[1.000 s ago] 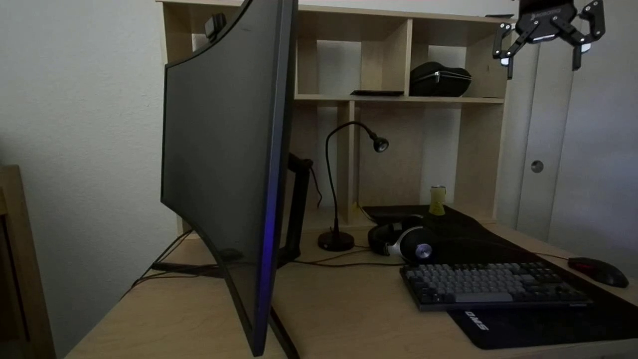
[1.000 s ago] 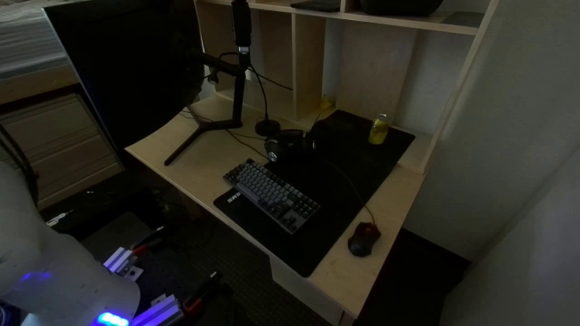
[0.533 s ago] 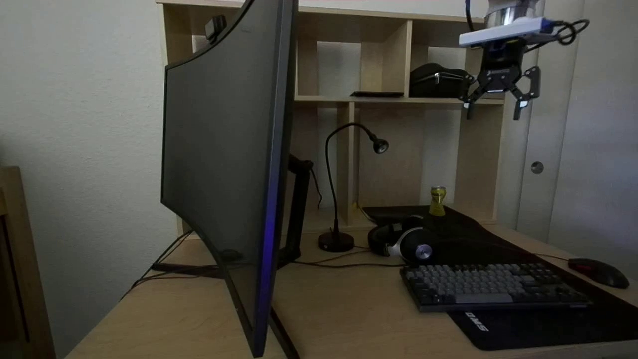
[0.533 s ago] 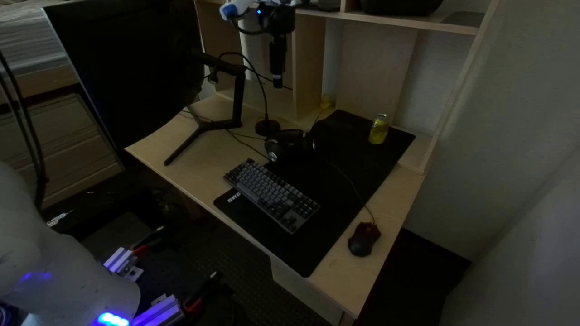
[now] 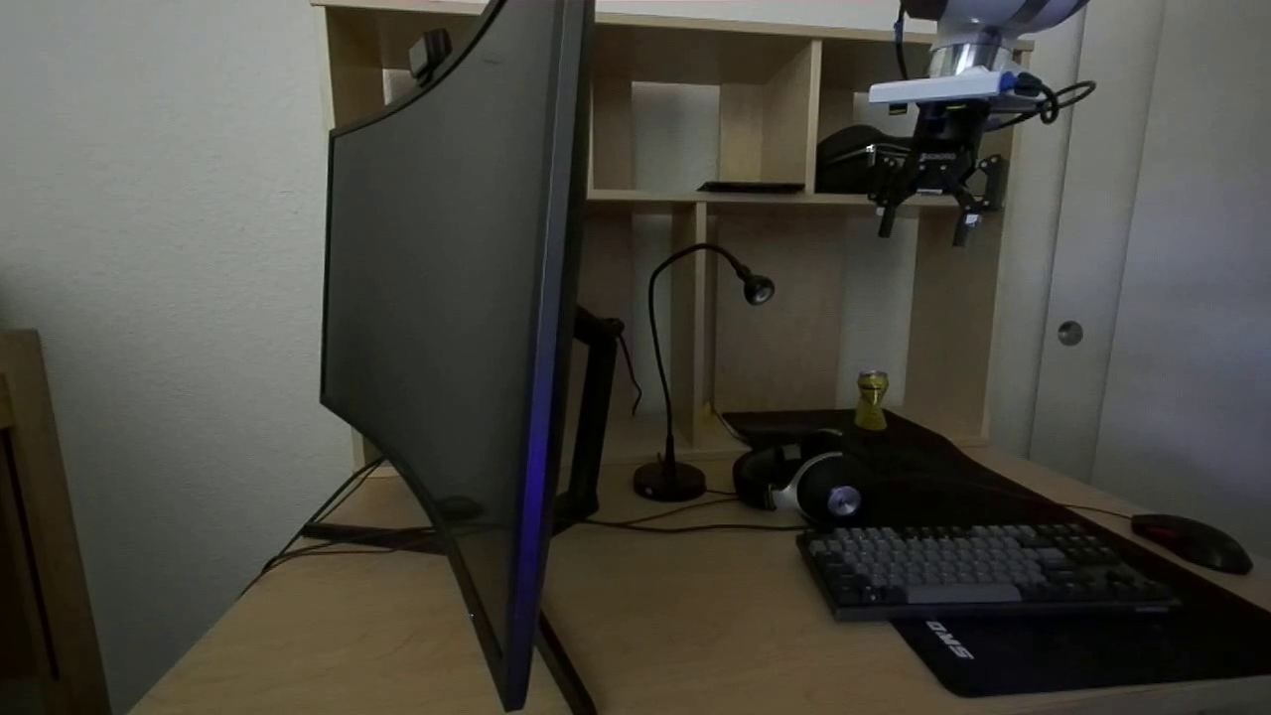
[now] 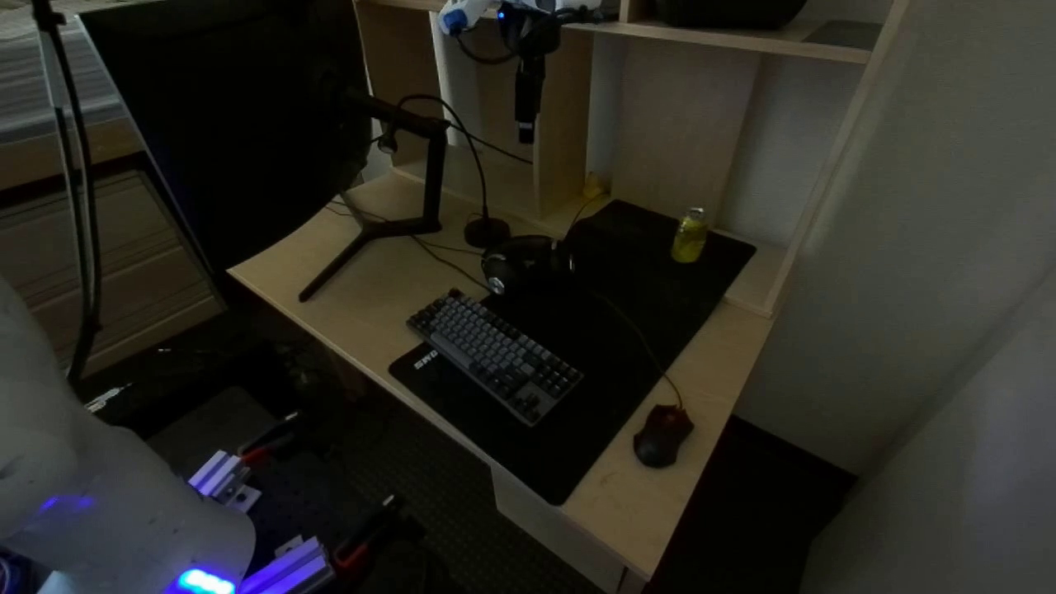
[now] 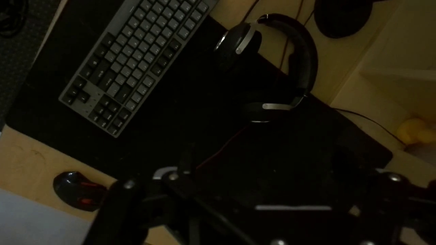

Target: Move the black headphones to the right side of the desk

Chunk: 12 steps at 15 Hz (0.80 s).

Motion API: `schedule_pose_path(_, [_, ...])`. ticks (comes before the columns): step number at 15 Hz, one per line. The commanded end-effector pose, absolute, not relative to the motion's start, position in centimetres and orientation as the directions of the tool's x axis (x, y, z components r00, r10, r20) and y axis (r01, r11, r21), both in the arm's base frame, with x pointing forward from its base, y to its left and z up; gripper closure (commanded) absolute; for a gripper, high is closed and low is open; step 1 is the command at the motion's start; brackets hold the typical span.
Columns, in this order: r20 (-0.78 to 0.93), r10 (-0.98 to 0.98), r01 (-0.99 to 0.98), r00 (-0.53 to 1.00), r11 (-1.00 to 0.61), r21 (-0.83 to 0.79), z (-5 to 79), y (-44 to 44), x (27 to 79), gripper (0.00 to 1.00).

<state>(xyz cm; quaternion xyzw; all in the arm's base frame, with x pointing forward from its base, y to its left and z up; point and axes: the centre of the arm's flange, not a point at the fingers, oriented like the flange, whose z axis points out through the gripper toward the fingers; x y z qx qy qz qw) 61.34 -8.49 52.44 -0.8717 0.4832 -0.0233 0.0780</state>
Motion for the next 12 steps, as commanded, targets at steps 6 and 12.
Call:
schedule_pose_path(6, [-0.107,-0.777,-0.784,0.620,-0.609,-0.122,41.1,0.5,68.4,0.00])
schedule_pose_path(12, [-0.107,-0.776,-0.783,0.622,-0.613,-0.102,40.2,1.0,67.0,0.00])
